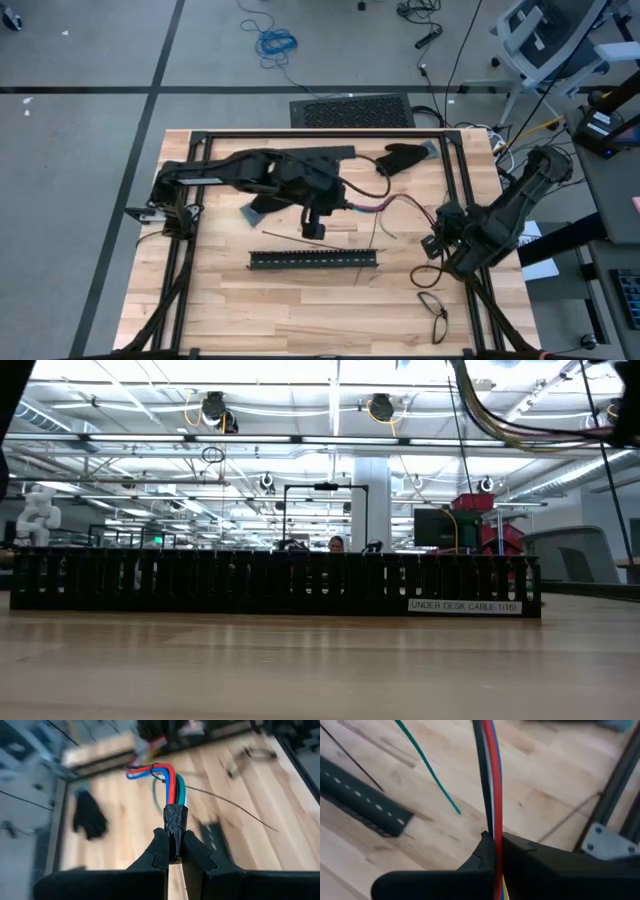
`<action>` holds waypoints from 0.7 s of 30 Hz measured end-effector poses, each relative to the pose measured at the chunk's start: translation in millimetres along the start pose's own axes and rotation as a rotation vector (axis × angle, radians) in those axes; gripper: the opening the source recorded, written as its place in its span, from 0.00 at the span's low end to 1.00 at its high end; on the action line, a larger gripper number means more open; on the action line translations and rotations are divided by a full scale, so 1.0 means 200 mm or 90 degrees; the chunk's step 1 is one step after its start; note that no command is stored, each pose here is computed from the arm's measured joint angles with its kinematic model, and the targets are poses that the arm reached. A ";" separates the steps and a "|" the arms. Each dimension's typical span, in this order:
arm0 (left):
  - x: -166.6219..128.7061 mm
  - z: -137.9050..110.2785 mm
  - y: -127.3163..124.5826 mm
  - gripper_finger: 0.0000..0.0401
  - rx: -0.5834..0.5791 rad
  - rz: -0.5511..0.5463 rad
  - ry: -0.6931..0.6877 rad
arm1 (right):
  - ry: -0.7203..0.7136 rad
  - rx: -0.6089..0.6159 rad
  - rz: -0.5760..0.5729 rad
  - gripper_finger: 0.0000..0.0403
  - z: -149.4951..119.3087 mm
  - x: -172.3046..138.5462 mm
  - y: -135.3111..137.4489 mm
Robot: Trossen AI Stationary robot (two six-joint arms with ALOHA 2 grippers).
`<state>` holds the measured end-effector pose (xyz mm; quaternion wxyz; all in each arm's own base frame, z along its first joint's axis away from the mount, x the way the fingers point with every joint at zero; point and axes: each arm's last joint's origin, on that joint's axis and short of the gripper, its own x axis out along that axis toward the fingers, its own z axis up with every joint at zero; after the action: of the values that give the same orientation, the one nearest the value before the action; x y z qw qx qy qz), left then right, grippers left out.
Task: Ziptie cables
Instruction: Put the zip tied cabled wires into the cable duct
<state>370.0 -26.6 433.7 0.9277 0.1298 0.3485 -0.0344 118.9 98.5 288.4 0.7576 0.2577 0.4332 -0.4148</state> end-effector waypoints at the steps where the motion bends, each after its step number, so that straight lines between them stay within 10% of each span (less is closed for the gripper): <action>1: 0.02 -0.01 0.00 0.06 -0.002 -0.020 0.011 | 0.006 0.005 -0.004 0.00 -0.02 0.01 -0.01; 21: 0.20 0.11 -0.04 0.06 -0.029 -0.176 -0.165 | 0.054 0.036 -0.019 0.00 -0.17 0.02 -0.07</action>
<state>413.2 -39.8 422.1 0.9540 0.0539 0.2411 -0.1700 94.2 114.7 267.6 0.7245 0.2897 0.4571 -0.4269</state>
